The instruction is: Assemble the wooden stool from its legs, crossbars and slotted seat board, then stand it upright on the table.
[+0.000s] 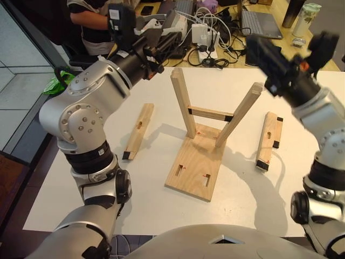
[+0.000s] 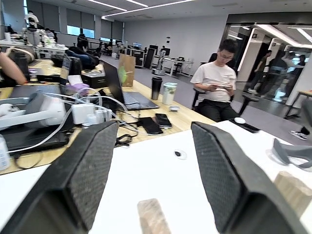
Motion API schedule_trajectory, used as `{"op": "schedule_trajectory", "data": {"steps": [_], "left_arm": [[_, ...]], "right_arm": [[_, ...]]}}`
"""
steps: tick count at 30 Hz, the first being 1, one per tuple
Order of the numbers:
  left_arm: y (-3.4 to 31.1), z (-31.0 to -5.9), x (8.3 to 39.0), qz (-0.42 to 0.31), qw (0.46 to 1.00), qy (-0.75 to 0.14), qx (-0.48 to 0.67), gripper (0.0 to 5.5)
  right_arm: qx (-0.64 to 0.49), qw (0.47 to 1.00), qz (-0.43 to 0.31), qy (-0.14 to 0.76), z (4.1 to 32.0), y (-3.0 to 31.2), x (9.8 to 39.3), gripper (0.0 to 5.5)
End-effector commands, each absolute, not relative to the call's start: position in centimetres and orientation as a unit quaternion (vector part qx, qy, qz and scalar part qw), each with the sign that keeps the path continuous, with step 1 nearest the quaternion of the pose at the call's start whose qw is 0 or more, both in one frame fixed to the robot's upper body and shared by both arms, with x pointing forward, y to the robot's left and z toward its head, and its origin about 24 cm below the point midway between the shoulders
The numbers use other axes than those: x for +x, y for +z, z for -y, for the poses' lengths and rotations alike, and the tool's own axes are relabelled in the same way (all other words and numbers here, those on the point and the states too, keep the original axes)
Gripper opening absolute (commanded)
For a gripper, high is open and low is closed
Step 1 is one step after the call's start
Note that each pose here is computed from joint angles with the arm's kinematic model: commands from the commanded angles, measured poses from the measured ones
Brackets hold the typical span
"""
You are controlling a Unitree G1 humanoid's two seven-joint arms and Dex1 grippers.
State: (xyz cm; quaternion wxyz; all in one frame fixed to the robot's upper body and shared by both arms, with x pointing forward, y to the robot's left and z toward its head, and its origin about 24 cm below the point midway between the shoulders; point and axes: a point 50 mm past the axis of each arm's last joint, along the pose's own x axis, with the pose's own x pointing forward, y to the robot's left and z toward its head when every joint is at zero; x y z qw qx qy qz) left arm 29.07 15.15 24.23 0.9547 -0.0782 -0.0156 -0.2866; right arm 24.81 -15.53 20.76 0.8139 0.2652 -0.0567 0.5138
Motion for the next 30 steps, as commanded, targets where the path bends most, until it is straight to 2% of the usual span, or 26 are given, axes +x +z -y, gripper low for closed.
{"op": "schedule_trajectory", "data": {"steps": [1,3,5,8,11,15,18,22,26,30], "left_arm": [[24.5,-16.5,28.9,0.023,0.960,-0.269,-0.073,2.76],[24.6,-16.9,28.9,0.025,0.961,-0.265,-0.073,2.76],[24.6,-16.9,29.0,0.025,0.961,-0.265,-0.072,2.76],[24.4,-16.7,29.0,0.021,0.960,-0.270,-0.072,2.76],[24.1,-16.2,29.2,0.014,0.958,-0.276,-0.074,2.76],[23.8,-15.9,29.4,0.008,0.957,-0.281,-0.074,2.76],[23.7,-15.9,29.5,0.005,0.958,-0.279,-0.071,2.76],[23.5,-15.7,29.7,0.001,0.958,-0.278,-0.065,2.76],[23.6,-15.7,29.8,0.004,0.960,-0.275,-0.060,2.76],[23.5,-15.6,29.7,0.004,0.959,-0.276,-0.056,2.76]], "right_arm": [[0.257,0.755,-0.044,0.602,16.5,19.1,20.8,3.00],[0.232,0.751,-0.120,0.607,16.8,16.9,19.9,3.00],[0.185,0.770,-0.186,0.582,17.0,13.9,19.9,3.00],[0.137,0.804,-0.222,0.534,16.4,10.4,20.9,3.00],[0.127,0.835,-0.216,0.491,15.4,7.7,22.2,3.00],[0.155,0.826,-0.191,0.508,14.3,7.6,22.1,3.00],[0.129,0.836,-0.196,0.497,14.8,7.1,22.7,3.00],[0.063,0.870,-0.201,0.445,16.2,6.0,24.8,3.00],[0.064,0.917,-0.156,0.363,16.5,5.9,27.8,3.00],[0.057,0.936,-0.128,0.324,16.5,6.2,29.0,3.00]]}}
